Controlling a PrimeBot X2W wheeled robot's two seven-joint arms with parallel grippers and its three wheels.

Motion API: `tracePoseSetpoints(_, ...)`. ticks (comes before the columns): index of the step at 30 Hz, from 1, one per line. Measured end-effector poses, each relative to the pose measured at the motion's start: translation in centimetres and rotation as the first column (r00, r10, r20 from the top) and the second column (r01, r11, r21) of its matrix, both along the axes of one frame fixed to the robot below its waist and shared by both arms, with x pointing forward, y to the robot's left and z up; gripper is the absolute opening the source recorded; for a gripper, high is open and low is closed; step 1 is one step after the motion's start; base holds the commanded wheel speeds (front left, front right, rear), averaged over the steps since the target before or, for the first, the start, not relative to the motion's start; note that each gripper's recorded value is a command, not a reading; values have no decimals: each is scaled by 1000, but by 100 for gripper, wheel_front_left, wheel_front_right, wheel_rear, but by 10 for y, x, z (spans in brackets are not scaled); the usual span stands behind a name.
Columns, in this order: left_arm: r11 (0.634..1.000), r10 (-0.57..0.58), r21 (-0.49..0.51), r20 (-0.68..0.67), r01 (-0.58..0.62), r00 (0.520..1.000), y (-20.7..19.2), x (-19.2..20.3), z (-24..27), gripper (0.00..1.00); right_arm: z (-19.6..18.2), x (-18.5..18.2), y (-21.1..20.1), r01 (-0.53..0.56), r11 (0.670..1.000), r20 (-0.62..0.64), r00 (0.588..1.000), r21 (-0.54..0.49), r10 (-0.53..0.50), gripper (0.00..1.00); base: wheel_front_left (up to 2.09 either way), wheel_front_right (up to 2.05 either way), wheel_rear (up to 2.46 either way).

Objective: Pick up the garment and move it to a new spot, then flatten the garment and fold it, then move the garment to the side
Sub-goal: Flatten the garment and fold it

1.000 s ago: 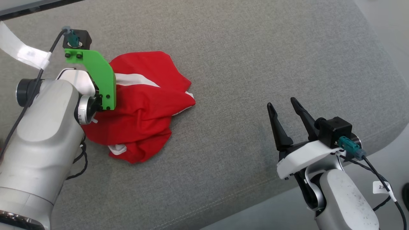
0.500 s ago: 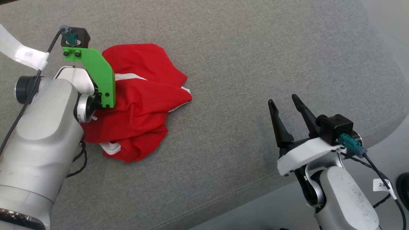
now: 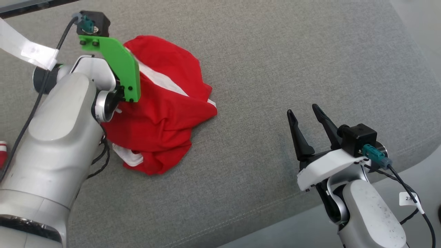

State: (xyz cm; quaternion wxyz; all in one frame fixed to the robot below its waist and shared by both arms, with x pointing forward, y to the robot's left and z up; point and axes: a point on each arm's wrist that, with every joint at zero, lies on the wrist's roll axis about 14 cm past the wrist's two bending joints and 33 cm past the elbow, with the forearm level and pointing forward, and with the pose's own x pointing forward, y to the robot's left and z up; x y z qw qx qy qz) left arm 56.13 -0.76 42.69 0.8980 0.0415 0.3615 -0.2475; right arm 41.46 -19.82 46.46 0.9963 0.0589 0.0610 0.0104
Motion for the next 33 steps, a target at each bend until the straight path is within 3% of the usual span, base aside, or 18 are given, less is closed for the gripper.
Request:
tracePoseSetpoints(6,992,-41,-112,153,59,987,-29,6,58,0,8,-1,4,-10,1000,22,1000,5,10,100,0,0,0)
tracePoseSetpoints(12,969,-98,-186,316,163,944,-61,-3,119,0,19,-2,9,-24,1000,50,998,11,24,100,0,0,0)
tracePoseSetpoints(23,902,-139,-257,588,347,797,-108,-46,233,0,33,-12,20,-53,998,85,995,27,50,100,0,0,0)
tracePoseSetpoints(27,894,-129,-277,592,351,796,-116,-58,243,0,37,-15,22,-57,998,97,994,33,53,100,0,0,0)
tracePoseSetpoints(33,927,-99,-278,472,254,876,-99,-56,190,0,37,-11,31,-80,996,98,992,38,76,100,0,0,0)
